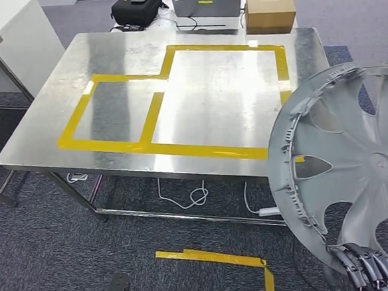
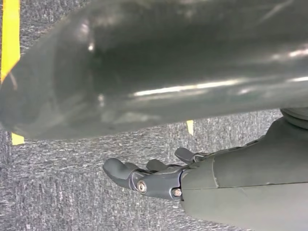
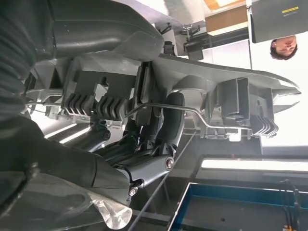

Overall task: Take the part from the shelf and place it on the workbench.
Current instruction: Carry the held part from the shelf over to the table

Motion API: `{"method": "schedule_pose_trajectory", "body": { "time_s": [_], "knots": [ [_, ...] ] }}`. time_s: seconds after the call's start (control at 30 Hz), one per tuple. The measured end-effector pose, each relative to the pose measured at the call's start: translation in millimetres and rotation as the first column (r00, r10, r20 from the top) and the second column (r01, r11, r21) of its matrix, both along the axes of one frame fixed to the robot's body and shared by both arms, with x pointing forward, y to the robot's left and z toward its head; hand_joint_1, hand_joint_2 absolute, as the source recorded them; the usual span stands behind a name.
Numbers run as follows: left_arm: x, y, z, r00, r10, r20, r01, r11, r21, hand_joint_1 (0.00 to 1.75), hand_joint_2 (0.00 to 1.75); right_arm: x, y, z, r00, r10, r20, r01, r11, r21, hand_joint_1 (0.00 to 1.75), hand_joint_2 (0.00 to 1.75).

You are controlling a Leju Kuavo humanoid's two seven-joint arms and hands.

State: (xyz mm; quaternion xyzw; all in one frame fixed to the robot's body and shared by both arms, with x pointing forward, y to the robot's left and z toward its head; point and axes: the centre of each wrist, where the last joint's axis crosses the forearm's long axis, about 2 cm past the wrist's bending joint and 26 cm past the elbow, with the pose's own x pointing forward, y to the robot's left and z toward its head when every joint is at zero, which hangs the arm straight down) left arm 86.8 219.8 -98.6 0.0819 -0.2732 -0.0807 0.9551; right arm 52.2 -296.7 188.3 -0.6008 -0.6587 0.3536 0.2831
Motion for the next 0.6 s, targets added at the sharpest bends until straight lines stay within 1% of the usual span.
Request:
{"method": "schedule_pose_trajectory", "body": {
  "time_s": [0.27,0.4,0.6],
  "knots": [
    [-4.0,2.2,-1.1,1.000,0.001,-0.005,-0.001,1.000,0.003,0.00,0.00,-0.7,0.2,-0.5,1.000,0.001,-0.007,-0.001,1.000,-0.001,1.75,1.75],
    [-0.7,1.2,-0.3,1.000,0.003,0.001,-0.003,1.000,0.000,0.00,0.00,-0.5,0.7,-0.6,1.000,0.003,-0.008,-0.003,1.000,0.001,1.75,1.75],
    [-2.1,0.3,-0.5,1.000,0.005,-0.002,-0.005,1.000,-0.002,0.00,0.00,-0.7,1.2,-1.0,1.000,0.005,-0.012,-0.005,1.000,0.002,1.75,1.75]
  ]
}}
